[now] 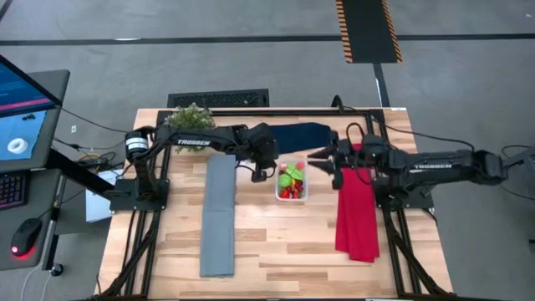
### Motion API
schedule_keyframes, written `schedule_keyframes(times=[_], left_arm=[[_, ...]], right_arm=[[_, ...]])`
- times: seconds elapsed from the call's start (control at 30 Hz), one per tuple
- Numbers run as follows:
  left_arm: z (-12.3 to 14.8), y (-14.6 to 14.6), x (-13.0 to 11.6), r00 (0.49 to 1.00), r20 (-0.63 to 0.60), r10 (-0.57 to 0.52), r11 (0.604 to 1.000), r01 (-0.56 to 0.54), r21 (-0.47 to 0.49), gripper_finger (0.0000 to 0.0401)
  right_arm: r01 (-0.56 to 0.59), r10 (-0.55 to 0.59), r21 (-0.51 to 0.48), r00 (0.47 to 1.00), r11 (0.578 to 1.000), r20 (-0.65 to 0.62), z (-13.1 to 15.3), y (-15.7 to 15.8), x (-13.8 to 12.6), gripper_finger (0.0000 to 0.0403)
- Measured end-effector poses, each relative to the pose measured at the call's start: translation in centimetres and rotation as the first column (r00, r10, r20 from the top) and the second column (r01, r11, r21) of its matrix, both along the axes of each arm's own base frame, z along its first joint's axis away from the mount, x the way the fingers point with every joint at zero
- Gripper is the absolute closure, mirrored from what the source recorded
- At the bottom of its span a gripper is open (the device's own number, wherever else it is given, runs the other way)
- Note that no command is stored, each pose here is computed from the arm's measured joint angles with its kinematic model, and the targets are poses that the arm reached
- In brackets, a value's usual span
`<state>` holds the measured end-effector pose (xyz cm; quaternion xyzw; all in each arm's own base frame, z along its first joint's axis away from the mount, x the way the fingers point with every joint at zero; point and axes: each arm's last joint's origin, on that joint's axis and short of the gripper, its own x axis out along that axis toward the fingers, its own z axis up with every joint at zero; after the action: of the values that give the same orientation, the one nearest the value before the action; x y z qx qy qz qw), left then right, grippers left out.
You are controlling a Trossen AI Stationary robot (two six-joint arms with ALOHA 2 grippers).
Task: Pick and placing Produce into tupperware
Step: Put the blueberry into the transparent bin
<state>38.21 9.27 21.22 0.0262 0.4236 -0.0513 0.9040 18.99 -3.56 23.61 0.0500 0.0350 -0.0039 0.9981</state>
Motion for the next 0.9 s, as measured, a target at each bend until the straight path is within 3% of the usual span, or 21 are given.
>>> schedule_keyframes(times=[0.17,0.37,0.67,0.9], left_arm=[[0.2,-1.9,0.6,0.998,0.027,-0.052,0.998,0.052,-0.024,0.0365],[-0.1,-4.3,1.5,0.990,0.065,-0.123,0.989,0.128,-0.073,0.0365],[-0.2,-4.8,1.8,0.994,0.069,-0.081,0.996,0.084,-0.028,0.0363],[0.0,-4.7,2.0,0.991,0.099,-0.088,0.995,0.093,-0.047,0.0308]], right_arm=[[0.085,-0.084,0.024,0.996,0.996,-0.019,-0.2,-1.5,-0.4,0.0278],[0.085,-0.084,0.028,0.996,0.996,-0.035,-0.5,-1.6,-0.2,0.0278],[0.039,-0.036,0.038,0.996,0.999,-0.084,-1.8,-1.0,1.2,0.0278],[0.045,-0.044,0.024,0.997,0.999,-0.056,-1.7,-1.3,1.6,0.0278]])
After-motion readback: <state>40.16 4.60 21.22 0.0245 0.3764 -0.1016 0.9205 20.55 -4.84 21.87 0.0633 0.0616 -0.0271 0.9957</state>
